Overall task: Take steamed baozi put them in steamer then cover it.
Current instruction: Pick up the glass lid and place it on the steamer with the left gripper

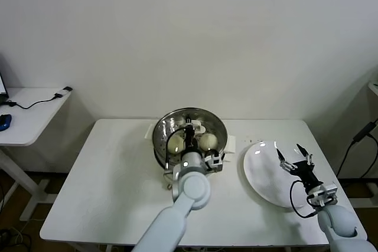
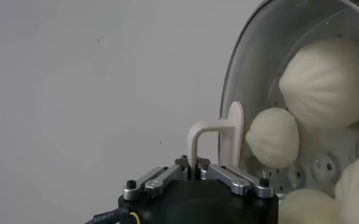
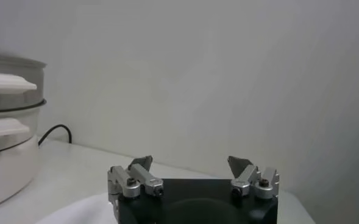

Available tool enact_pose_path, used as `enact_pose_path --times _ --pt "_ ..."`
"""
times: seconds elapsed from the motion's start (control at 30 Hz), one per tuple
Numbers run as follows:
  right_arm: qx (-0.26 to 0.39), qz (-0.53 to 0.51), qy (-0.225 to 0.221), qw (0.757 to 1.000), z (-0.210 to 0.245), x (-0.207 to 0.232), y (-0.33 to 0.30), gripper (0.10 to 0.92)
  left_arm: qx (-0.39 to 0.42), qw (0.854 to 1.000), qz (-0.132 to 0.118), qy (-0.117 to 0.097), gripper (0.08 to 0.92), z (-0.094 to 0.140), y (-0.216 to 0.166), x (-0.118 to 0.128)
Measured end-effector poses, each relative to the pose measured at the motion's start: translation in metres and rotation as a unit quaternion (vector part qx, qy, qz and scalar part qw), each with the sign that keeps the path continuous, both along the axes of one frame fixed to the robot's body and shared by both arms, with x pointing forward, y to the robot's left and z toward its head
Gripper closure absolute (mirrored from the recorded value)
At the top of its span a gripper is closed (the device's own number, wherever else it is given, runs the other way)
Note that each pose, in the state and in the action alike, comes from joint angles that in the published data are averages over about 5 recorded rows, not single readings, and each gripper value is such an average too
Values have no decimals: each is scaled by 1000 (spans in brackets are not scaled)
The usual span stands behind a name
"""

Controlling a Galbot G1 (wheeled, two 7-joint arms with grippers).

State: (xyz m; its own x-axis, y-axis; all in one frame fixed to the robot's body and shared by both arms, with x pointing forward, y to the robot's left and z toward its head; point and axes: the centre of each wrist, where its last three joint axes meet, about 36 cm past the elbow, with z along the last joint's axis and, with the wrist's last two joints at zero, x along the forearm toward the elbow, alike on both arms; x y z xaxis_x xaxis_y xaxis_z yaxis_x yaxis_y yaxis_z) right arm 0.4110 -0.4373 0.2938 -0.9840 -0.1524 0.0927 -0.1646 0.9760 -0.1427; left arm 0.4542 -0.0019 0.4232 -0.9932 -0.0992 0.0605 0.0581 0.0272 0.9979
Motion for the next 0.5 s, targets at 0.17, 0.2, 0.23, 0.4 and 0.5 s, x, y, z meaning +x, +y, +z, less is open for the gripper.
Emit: enact_pose_path --times 0.17,0.2,0.23,0.4,0.5 --pt "0 0 0 1000 0 0 0 200 1 1000 1 -2 853 -3 0 -1" --pt "0 -1 0 1000 -1 0 -1 200 1 1000 1 -2 853 -4 0 -1" --pt "0 -1 0 1000 -1 0 -1 200 1 1000 1 -3 853 -4 0 -1" --pt "0 -1 1 1000 -1 -1 -2 200 4 1000 1 -3 853 -7 1 -3" --pt "0 -1 0 1000 -1 0 -2 200 5 1000 1 -3 853 -7 3 -3"
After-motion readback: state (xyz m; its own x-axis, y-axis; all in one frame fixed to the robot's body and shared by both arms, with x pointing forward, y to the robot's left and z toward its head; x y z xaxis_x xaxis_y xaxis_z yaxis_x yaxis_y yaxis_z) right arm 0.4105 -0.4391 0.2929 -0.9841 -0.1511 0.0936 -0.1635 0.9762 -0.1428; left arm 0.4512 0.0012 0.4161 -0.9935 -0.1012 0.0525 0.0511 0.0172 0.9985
